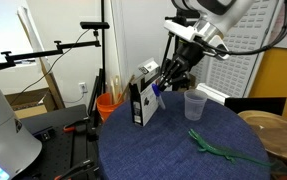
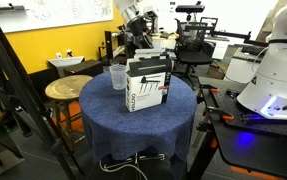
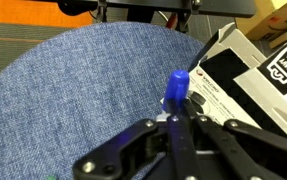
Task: Remove the blue marker from the clear cup
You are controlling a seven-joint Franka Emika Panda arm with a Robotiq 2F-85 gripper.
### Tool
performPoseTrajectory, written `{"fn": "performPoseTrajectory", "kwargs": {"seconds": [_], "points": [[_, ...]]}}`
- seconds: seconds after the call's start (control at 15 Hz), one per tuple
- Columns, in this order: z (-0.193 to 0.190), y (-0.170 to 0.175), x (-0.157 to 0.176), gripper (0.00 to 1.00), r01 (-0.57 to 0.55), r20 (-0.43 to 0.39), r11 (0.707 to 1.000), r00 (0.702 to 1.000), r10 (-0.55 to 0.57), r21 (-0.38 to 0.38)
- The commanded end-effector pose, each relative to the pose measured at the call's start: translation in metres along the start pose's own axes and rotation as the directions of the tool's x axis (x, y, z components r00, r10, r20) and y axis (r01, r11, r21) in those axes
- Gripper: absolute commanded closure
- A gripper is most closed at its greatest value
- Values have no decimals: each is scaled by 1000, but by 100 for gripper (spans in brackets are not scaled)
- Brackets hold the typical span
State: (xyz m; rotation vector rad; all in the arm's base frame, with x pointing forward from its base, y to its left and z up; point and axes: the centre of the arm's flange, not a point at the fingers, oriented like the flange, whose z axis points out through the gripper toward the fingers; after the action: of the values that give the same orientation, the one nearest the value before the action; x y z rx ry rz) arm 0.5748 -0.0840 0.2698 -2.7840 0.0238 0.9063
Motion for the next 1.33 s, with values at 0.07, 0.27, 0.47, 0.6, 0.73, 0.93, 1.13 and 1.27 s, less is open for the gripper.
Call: {"fn": "performPoseTrajectory", "kwargs": {"seconds": [0.07, 0.27, 0.47, 0.6, 0.73, 0.93, 1.13, 1.27], "points": [[24, 28, 19, 98, -86, 28, 995, 996, 84, 59], [39, 43, 27, 98, -126, 52, 989, 991, 122, 79], [47, 52, 30, 65, -159, 69, 983, 986, 153, 89], [46, 53, 29, 50, -172, 65, 981, 984, 166, 92], [40, 51, 25, 37, -166, 50, 982, 986, 162, 94], [26, 40, 14, 13, -135, 9, 987, 991, 135, 92], [4, 20, -3, 0, -96, -50, 993, 994, 100, 68], [-11, 7, -14, 0, -71, -95, 996, 993, 75, 45]]}}
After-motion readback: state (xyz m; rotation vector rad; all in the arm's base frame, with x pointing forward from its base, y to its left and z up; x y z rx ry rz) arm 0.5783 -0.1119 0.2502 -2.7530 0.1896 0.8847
